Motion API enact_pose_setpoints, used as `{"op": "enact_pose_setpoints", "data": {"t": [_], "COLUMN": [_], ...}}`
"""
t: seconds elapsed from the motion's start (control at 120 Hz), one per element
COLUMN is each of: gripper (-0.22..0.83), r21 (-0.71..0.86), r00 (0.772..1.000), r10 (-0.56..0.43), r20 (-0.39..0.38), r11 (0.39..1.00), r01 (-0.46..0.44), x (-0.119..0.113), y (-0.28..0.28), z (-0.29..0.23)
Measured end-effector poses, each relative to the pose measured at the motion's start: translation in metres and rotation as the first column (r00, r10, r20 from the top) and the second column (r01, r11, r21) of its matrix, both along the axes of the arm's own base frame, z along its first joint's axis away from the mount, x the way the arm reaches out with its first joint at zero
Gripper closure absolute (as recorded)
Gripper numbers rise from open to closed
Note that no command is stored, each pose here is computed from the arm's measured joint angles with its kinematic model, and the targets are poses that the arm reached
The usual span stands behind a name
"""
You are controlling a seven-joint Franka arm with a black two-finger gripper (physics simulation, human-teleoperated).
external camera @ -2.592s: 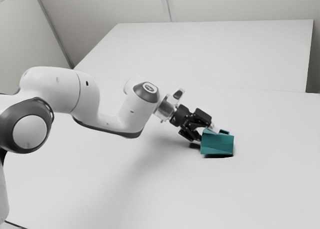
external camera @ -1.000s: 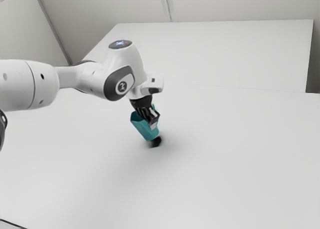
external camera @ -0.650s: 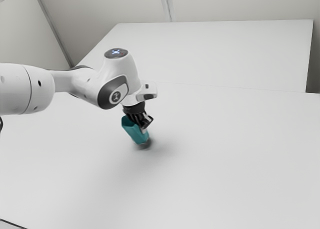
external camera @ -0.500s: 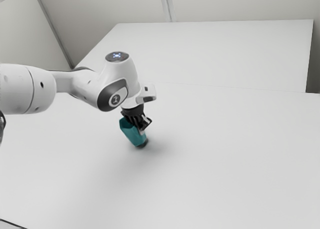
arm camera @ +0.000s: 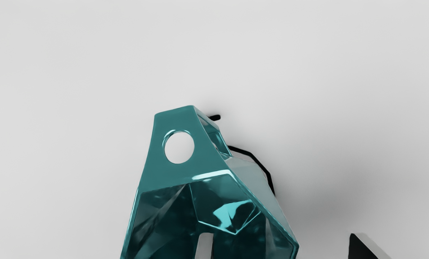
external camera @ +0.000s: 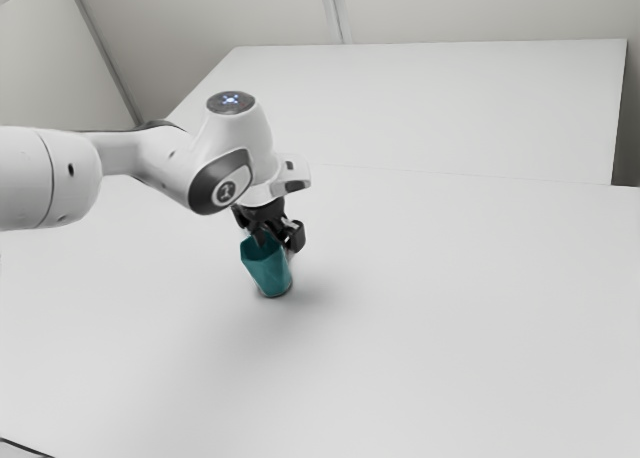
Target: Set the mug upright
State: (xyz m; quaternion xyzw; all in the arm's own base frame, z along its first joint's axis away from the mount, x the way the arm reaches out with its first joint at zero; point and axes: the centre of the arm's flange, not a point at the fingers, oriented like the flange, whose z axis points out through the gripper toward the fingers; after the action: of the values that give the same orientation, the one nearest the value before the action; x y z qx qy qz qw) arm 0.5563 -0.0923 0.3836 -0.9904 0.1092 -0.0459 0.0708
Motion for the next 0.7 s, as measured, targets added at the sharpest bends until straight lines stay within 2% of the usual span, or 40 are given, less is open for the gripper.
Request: {"op": "enact_pose_setpoints", "data": {"t": [0.083, 0.208, 0.375, 0.542, 0.7], "gripper": [0.14, 0.08, 0.04, 0.02, 0.01], "r21": [-0.004, -0.087, -0.168, -0.184, -0.163], "r00": [1.000, 0.995, 0.983, 0.978, 0.978], "r10": [0.015, 0.098, 0.180, 0.208, 0.209], "r20": [0.018, 0.006, 0.028, 0.028, 0.007], "r11": [1.000, 0.991, 0.971, 0.963, 0.965], "r01": [-0.015, -0.098, -0.173, -0.199, -0.205], "x": [-0.001, 0.001, 0.026, 0.038, 0.033], "y": [-0.004, -0.002, 0.012, 0.023, 0.020], "z": [0.026, 0.054, 0.121, 0.185, 0.221]}}
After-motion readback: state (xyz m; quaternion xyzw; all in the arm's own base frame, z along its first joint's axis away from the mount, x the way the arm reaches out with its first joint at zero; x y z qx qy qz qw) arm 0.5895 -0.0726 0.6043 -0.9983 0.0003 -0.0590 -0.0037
